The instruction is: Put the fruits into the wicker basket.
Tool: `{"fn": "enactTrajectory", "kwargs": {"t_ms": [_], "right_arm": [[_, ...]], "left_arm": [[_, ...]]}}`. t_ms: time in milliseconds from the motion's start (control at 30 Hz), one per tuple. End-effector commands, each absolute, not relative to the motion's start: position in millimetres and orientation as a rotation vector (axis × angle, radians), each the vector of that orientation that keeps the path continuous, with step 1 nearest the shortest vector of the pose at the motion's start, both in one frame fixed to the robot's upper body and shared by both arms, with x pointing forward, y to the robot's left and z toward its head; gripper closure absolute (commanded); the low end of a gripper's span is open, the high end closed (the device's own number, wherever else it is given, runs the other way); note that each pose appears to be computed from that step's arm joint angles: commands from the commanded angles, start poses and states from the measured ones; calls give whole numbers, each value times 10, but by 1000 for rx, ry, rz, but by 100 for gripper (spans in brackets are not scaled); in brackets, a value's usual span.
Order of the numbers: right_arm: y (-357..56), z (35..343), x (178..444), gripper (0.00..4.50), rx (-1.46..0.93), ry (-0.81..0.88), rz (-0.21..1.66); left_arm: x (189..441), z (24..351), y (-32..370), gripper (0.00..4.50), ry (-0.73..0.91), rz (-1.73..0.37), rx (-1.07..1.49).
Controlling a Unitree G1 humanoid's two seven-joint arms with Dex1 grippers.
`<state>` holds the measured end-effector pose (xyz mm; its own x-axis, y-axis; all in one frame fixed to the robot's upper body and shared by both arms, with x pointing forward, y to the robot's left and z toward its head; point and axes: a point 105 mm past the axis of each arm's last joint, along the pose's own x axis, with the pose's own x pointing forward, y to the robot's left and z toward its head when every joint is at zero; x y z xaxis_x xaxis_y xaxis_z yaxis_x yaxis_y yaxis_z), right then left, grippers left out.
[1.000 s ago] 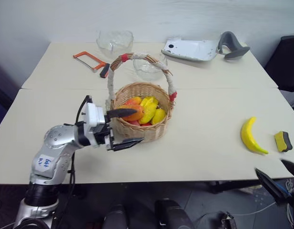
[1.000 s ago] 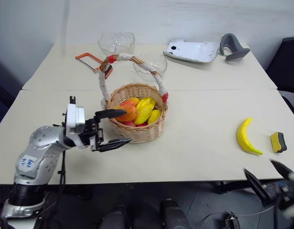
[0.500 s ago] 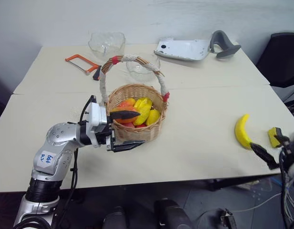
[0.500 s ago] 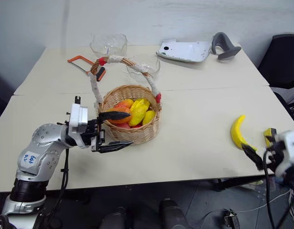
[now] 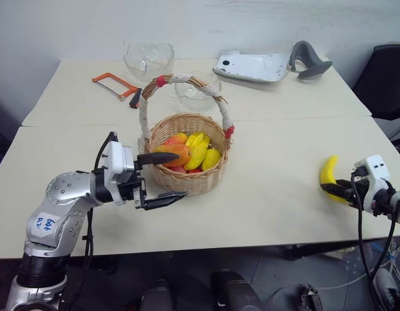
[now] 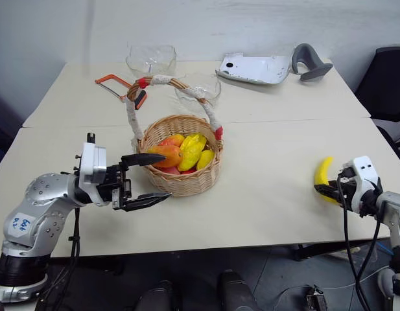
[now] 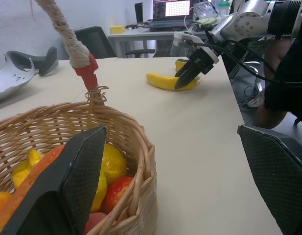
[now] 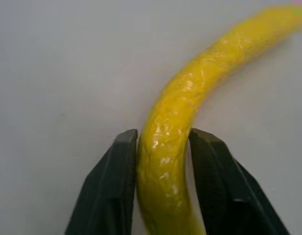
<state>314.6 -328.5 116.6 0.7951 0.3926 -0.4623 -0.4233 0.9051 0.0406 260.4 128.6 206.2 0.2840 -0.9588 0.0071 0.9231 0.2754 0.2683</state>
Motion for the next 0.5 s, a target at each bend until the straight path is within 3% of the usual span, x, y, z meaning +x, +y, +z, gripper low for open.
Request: {"fn": "enactTrajectory", "kwargs": {"t_ms": [33, 133, 267, 333, 400, 500], "right_arm": [[-3003, 1629, 3065, 385, -133, 373, 680], [-2615, 1813, 2864, 385, -149, 418, 920], [-1811, 1970, 2321, 385, -208, 570, 1382], [-1496, 2042, 2186, 385, -228, 557, 1527], [-1134, 2156, 2237, 385, -238, 436, 1605], [-659, 2314, 2596, 385, -284, 207, 1515]], "left_arm": [[2504, 2198, 1375, 0, -202, -1267, 240], [2433, 2185, 1464, 0, -161, -1263, 224], [2380, 2136, 1655, 0, -119, -1194, 187], [2373, 2094, 1758, 0, -100, -1146, 172], [2377, 2031, 1898, 0, -82, -1069, 149], [2414, 1989, 2134, 0, -92, -918, 89]]}}
